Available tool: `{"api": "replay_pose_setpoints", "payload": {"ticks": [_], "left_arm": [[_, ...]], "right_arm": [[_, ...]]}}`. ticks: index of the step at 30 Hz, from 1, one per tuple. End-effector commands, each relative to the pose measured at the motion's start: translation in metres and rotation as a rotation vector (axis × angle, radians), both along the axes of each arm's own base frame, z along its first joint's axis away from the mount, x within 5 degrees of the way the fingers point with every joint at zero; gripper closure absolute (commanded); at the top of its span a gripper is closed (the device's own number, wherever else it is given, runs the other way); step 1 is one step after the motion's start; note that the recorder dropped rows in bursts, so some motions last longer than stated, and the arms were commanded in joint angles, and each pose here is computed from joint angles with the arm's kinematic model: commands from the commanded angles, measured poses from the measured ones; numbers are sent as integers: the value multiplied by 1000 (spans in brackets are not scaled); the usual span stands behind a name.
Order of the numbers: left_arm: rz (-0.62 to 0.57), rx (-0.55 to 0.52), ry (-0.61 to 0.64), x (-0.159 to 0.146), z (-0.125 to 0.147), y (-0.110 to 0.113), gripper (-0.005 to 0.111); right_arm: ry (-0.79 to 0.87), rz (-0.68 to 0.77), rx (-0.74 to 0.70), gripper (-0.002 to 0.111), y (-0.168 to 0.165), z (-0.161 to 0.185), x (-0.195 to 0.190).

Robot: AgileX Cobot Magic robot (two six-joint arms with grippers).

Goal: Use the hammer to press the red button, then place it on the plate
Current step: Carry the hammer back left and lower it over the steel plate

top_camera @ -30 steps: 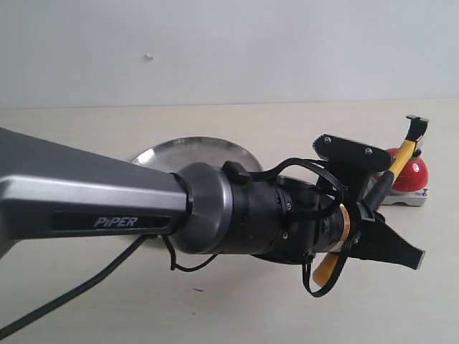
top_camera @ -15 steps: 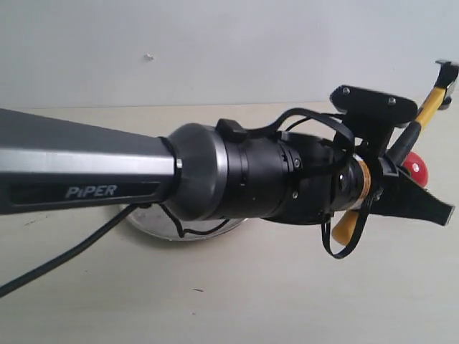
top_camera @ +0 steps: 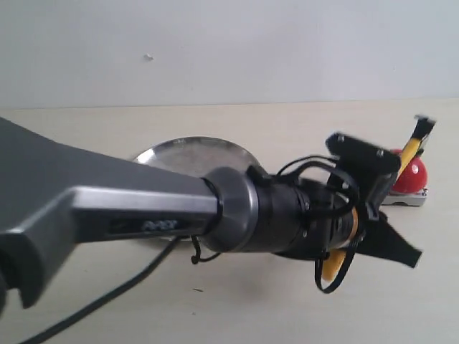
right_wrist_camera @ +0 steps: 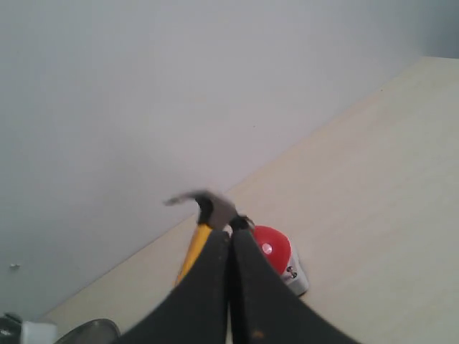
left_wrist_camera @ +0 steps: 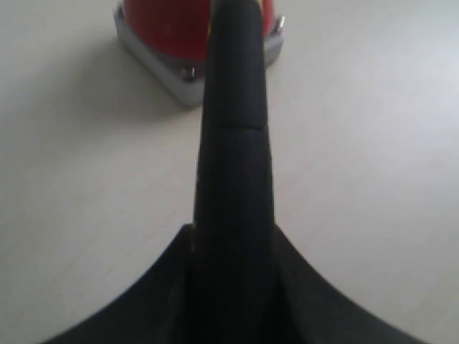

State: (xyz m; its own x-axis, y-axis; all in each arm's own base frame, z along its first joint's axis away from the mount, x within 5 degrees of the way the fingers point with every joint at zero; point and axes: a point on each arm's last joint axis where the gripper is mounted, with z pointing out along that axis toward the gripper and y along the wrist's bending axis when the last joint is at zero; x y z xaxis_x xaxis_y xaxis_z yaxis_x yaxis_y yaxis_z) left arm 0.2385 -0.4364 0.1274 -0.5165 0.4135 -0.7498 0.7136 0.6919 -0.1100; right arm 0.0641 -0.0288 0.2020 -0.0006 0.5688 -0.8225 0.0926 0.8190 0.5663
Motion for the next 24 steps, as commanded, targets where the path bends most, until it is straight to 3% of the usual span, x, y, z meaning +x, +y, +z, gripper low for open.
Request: {"api": "replay_pose_setpoints", "payload": {"ticks": [1, 9, 13, 17, 21, 24], "left_arm": [[10, -43, -14, 3, 20, 0, 107], [26, -215, -146, -5, 138, 22, 107], [22, -338, -149, -4, 177, 48, 107], [8, -536, -37, 12, 176, 88, 107], [-41, -729, 106, 27, 145, 132, 107], [31, -865, 184, 37, 116, 165, 107]], "right_arm": [[-7, 8, -11, 108, 1, -1, 0], [-7, 8, -11, 108, 1, -1, 0], [-7, 8, -11, 108, 1, -1, 0], [-7, 8, -11, 108, 1, -1, 0], [-7, 8, -11, 108, 1, -1, 0], [-7, 8, -11, 108, 1, -1, 0]]}}
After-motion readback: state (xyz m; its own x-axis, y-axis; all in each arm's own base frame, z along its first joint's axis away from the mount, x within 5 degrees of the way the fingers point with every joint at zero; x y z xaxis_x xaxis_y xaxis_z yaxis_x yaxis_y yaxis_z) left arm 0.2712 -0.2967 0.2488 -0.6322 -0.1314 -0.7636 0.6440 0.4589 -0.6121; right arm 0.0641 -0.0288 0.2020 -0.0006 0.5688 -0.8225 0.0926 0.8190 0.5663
